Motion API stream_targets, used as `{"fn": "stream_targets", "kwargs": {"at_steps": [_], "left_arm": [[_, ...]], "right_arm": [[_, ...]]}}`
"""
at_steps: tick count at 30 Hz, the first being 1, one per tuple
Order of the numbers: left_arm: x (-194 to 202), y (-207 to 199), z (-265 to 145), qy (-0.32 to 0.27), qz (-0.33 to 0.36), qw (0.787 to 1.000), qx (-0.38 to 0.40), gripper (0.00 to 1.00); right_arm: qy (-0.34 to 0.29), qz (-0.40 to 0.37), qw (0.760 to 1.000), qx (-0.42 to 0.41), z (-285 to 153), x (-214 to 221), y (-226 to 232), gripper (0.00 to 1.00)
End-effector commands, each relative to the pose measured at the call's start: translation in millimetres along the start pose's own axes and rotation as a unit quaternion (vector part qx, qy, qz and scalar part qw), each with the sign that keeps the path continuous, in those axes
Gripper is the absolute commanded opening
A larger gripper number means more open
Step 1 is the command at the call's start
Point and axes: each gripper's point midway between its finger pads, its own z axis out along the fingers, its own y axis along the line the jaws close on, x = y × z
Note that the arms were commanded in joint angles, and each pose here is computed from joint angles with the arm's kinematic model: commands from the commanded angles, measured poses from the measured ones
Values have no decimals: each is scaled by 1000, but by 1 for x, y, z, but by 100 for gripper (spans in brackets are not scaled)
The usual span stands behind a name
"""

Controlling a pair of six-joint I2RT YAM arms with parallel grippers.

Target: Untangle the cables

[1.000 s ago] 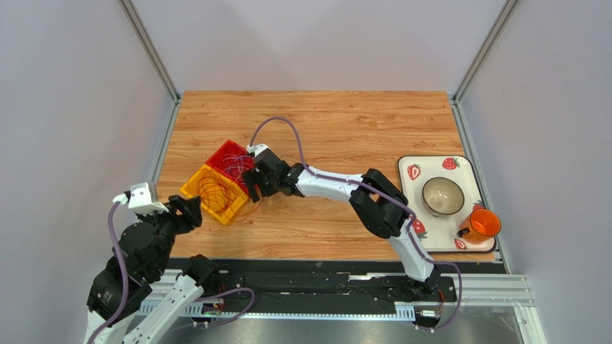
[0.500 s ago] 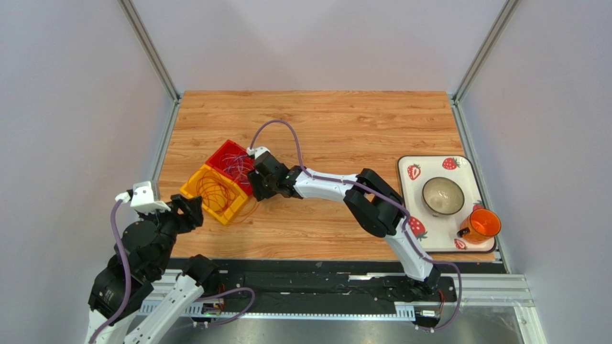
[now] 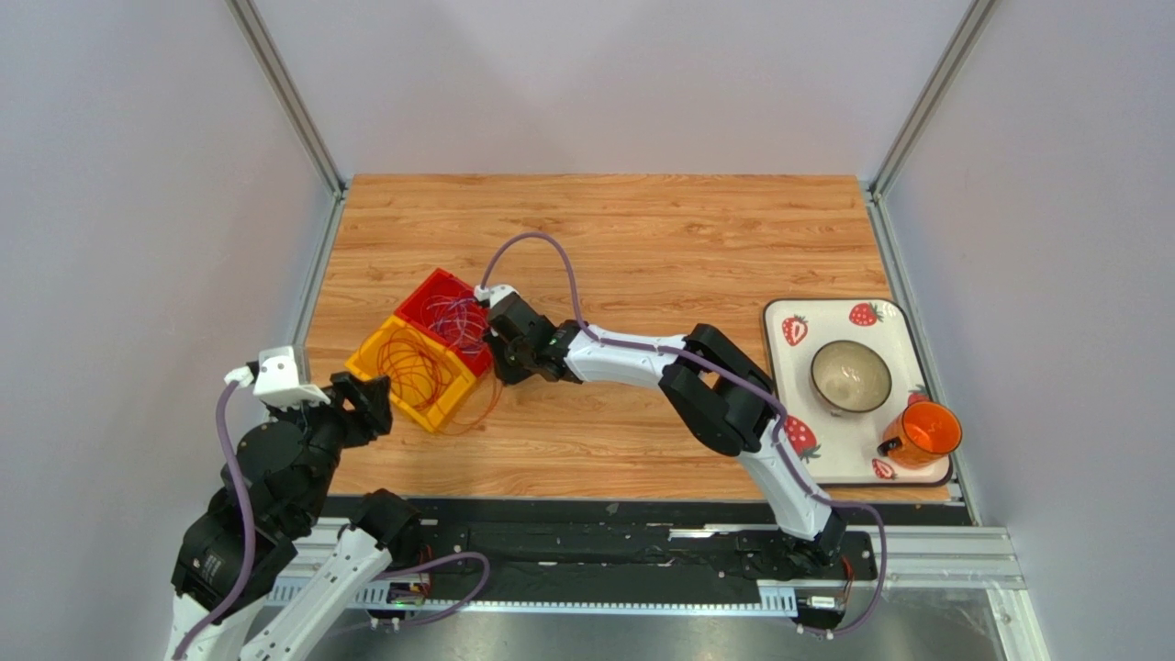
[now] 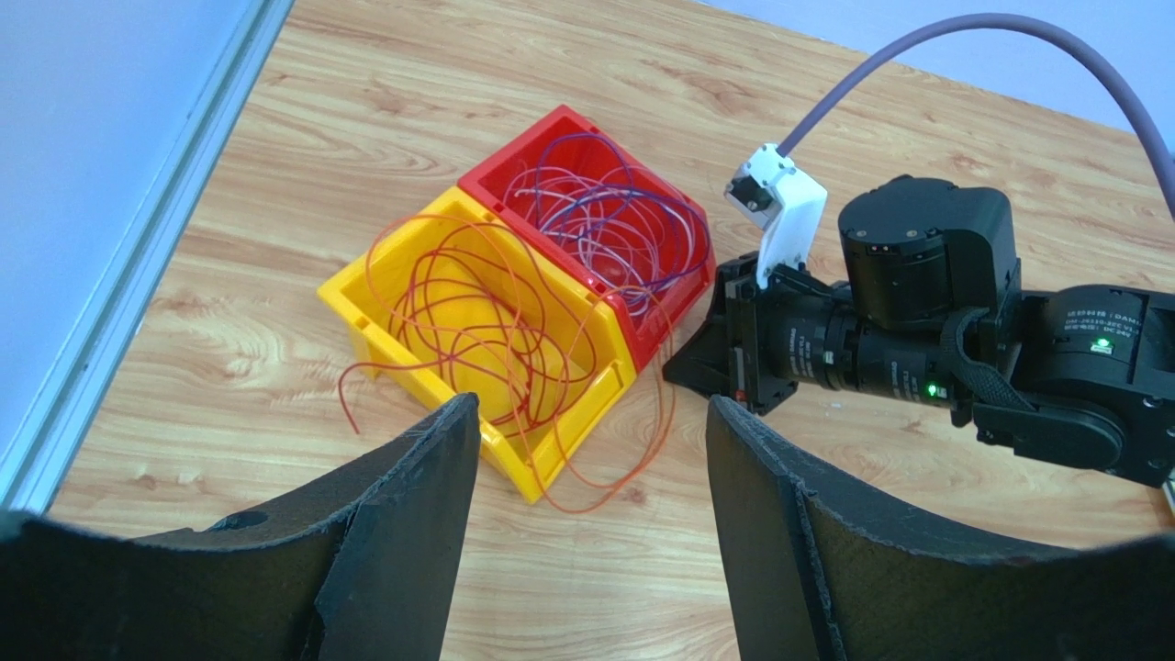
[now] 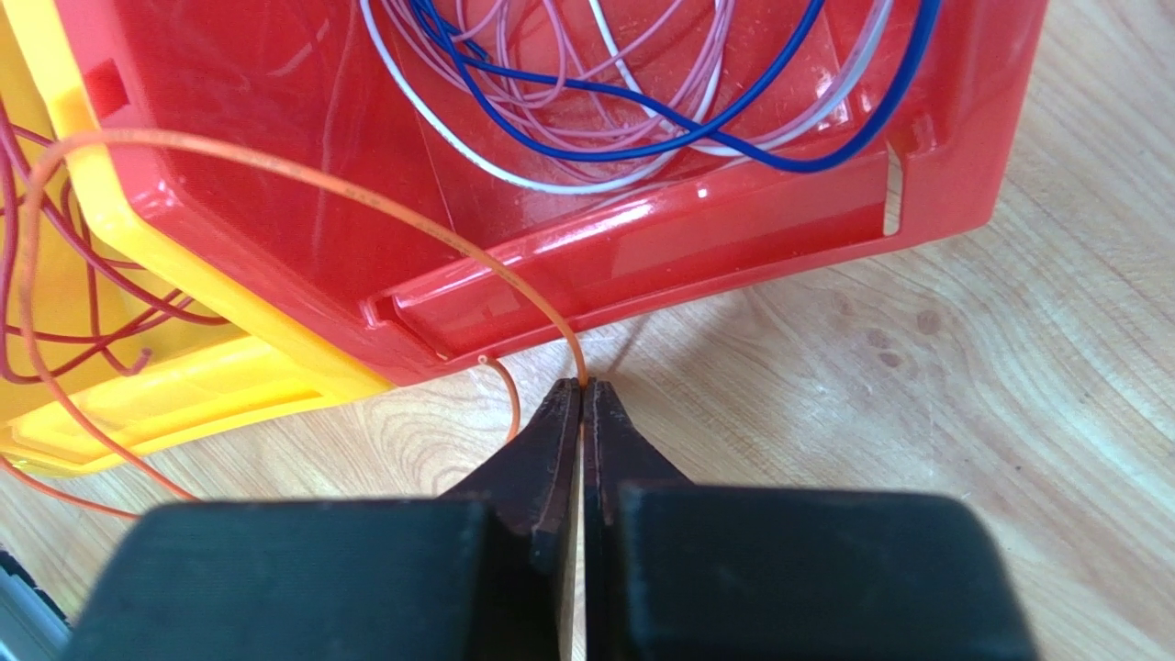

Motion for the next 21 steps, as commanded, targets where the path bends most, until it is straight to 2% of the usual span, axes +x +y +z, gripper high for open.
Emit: {"fn": "stream_targets", "kwargs": {"at_steps": [1,9,14,21], "left_arm": [[-8,-5,3,-8,4,1000,5,70],[-8,-5,3,-7,4,1000,5,70],[-8,-5,2,-8,3,1000,6,70],[-9,-5,1,-11,1,1000,6,69]], "right_arm": [[-27,5,999,-17,1,-14,9,0],[-56,10,998,-31,-33,-40,20,0],[-78,18,993,-81,-71,-56,44,0],[-106,-7,984,-142,-102,-84,93,0]]}}
